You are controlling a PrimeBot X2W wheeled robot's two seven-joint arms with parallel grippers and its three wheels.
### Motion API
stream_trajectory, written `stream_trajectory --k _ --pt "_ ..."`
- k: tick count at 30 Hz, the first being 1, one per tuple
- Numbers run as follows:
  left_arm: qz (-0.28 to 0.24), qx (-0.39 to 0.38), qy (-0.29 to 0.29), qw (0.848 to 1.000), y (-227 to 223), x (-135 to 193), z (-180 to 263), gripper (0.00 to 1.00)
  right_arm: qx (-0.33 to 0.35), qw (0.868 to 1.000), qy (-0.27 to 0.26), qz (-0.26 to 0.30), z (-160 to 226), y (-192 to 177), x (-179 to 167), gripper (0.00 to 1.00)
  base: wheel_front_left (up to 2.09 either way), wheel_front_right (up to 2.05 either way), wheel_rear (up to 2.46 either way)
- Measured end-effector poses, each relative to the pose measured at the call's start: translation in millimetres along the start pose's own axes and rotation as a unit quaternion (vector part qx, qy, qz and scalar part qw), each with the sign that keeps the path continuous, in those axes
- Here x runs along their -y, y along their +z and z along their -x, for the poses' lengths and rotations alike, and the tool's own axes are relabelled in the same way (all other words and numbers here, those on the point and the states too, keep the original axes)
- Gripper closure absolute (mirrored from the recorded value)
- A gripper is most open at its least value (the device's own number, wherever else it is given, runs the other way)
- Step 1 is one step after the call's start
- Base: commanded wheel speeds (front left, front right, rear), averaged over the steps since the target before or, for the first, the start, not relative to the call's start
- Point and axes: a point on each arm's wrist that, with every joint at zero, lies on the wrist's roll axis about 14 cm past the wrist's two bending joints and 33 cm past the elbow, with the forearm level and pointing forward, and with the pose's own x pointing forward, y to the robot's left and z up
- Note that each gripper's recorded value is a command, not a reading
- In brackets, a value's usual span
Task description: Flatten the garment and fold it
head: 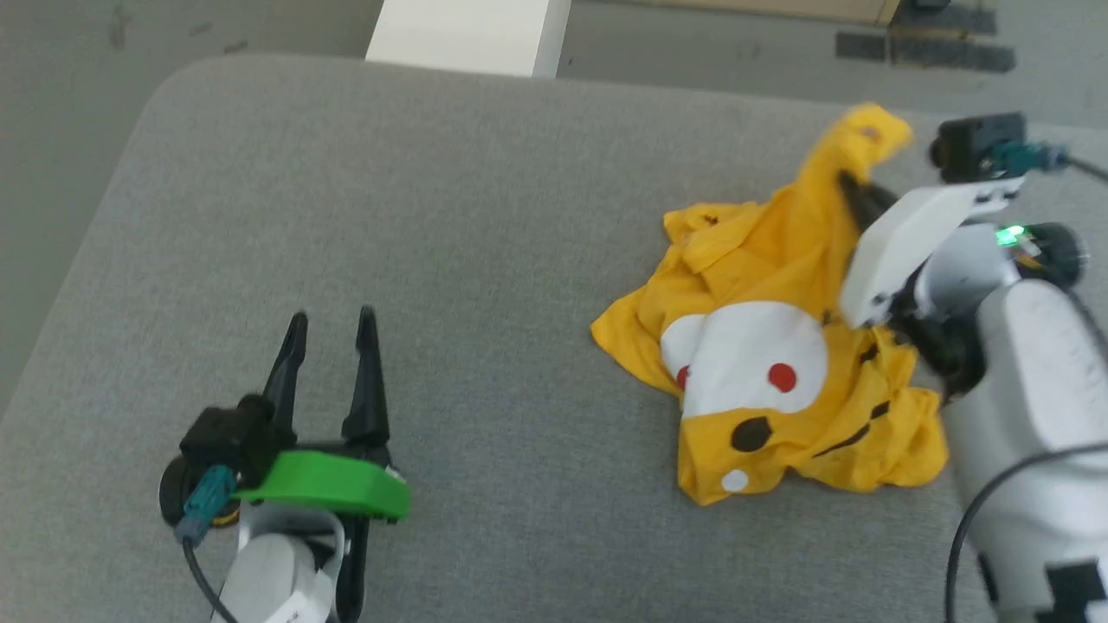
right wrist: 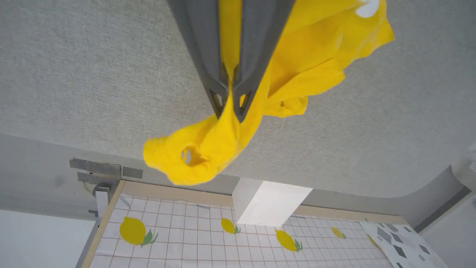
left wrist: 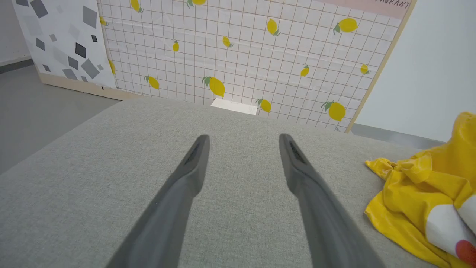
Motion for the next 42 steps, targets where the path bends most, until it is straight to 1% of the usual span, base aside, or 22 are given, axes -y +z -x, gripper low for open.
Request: stream_trajectory --k 2,3,5,7,9,11,14,17,20,21,22,23,24,27,28,29,31,33,34,36,39,42 --pt "-0.001 0.001 0.001 1.0 1.6 -1.2 6.6 0.0 0.035 0.998 0.043 -0.002 16.5 13.4 -29.3 1.0 0.0 0.0 0.0" --pt "-0.003 0.001 0.0 1.0 2.4 -0.7 10.4 0.0 0.05 0.996 0.073 -0.02 29.4 18.6 -47.2 1.0 0.0 0.0 0.0" --pt "-0.006 0.004 -0.007 1.0 5.0 1.9 15.9 0.0 0.055 0.99 0.128 -0.036 57.1 20.4 -79.9 1.0 0.0 0.0 0.0" --pt "-0.005 0.011 -0.011 1.0 9.9 4.5 19.8 0.0 0.039 0.982 0.179 -0.037 92.6 12.4 -106.0 1.0 0.0 0.0 0.0" --pt "-0.003 0.017 -0.021 1.0 13.9 9.9 21.7 0.0 0.003 0.979 0.205 -0.025 123.9 -7.3 -115.4 1.0 0.0 0.0 0.0" --pt "-0.001 0.021 -0.031 0.999 16.1 15.6 22.4 0.0 -0.046 0.976 0.214 -0.02 151.5 -35.4 -117.0 1.0 0.0 0.0 0.0" --pt "0.002 0.029 -0.048 0.998 21.1 25.5 21.4 0.0 -0.15 0.966 0.208 -0.017 190.7 -94.4 -113.3 1.0 0.0 0.0 0.0" --pt "0.003 0.034 -0.061 0.998 24.1 34.5 20.5 0.0 -0.264 0.947 0.183 -0.028 228.8 -157.0 -104.4 1.0 0.0 0.0 0.0" --pt "0.006 0.036 -0.073 0.997 25.7 41.8 19.2 0.0 -0.337 0.93 0.143 -0.027 254.0 -196.0 -88.4 1.0 0.0 0.0 0.0" --pt "0.006 0.037 -0.076 0.996 25.8 43.6 18.9 0.0 -0.346 0.929 0.13 -0.029 257.6 -201.4 -83.9 1.0 0.0 0.0 0.0" --pt "0.006 0.036 -0.079 0.996 25.2 45.4 18.5 0.0 -0.341 0.933 0.113 -0.032 257.5 -202.1 -78.0 0.86 0.0 0.0 0.0" --pt "0.007 0.034 -0.082 0.996 24.0 47.4 18.1 0.0 -0.316 0.943 0.096 -0.034 251.5 -194.5 -73.0 0.58 0.0 0.0 0.0" --pt "0.007 0.032 -0.084 0.996 22.9 48.7 17.8 0.0 -0.296 0.951 0.086 -0.038 246.6 -187.8 -70.7 0.0 0.0 0.0 0.0" --pt "0.007 0.022 -0.09 0.996 15.6 53.1 16.7 0.0 -0.206 0.975 0.058 -0.059 228.0 -158.6 -64.4 0.0 0.0 0.0 0.0" --pt "0.007 0.019 -0.092 0.996 13.9 54.7 16.2 0.0 -0.183 0.98 0.052 -0.062 224.2 -150.4 -62.5 0.0 0.0 0.0 0.0" --pt "0.008 0.014 -0.099 0.995 10.0 59.3 15.4 0.0 -0.131 0.988 0.036 -0.072 216.8 -132.0 -55.8 0.0 0.0 0.0 0.0" --pt "0.008 0.004 -0.114 0.993 3.4 69.3 13.1 0.0 -0.049 0.996 0.008 -0.075 207.7 -102.1 -42.3 0.0 0.0 0.0 0.0" --pt "0.008 -0.004 -0.135 0.991 -2.4 84.6 7.9 0.0 0.034 0.997 -0.031 -0.063 203.4 -72.0 -21.6 0.0 0.0 0.0 0.0" --pt "0.007 -0.008 -0.148 0.989 -5.2 93.5 4.6 0.0 0.064 0.995 -0.05 -0.056 203.2 -62.2 -11.2 0.0 0.0 0.0 0.0" --pt "0.004 -0.018 -0.165 0.986 -12.1 108.0 -3.1 0.0 0.103 0.99 -0.08 -0.047 203.6 -51.8 4.7 0.0 0.0 0.0 0.0" --pt "-0.011 -0.065 -0.181 0.981 -32.8 125.8 -17.6 0.0 0.123 0.986 -0.109 -0.04 201.0 -51.2 21.3 0.0 0.0 0.0 0.0" --pt "-0.035 -0.133 -0.186 0.973 -59.5 137.0 -31.7 0.0 0.119 0.985 -0.116 -0.047 194.8 -57.4 26.4 0.0 0.0 0.0 0.0"
